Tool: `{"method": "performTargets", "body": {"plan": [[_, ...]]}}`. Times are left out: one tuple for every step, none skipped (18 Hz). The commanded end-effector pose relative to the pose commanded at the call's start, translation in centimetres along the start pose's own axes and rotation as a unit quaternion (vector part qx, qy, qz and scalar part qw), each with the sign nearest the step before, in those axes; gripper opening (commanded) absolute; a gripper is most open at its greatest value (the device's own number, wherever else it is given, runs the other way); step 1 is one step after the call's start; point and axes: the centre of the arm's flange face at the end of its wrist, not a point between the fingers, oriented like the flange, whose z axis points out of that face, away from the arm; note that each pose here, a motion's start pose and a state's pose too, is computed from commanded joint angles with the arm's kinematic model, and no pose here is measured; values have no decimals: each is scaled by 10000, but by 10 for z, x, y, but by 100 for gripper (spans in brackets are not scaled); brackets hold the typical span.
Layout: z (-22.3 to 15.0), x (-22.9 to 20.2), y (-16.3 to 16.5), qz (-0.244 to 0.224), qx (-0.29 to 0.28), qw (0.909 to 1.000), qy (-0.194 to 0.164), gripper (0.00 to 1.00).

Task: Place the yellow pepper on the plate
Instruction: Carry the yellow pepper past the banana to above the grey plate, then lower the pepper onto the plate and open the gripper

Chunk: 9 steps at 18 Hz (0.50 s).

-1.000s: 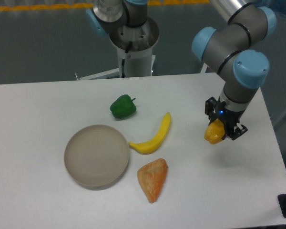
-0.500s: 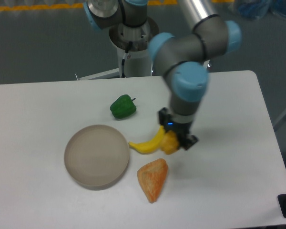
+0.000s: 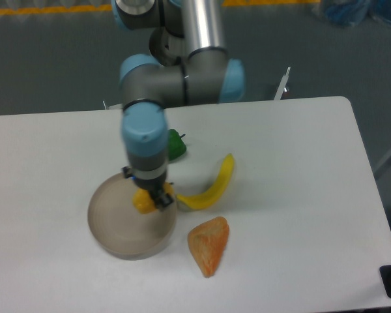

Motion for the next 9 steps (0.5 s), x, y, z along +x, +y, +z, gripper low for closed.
{"method": "performTargets", "body": {"plan": [[6, 0, -2, 14, -29, 10000, 46, 42], [15, 1, -6, 42, -74, 9999, 101, 43], [22, 5, -13, 93, -114, 9998, 142, 45], [26, 6, -16, 55, -124, 9998, 165, 46], [32, 7, -22, 24, -111, 9998, 147, 47], [36, 7, -28, 50, -71, 9999, 76, 55], [36, 5, -29, 62, -9, 10000, -21, 80], [35, 4, -31, 64, 23, 9999, -73, 100], [32, 4, -31, 65, 20, 9999, -112, 100]]}}
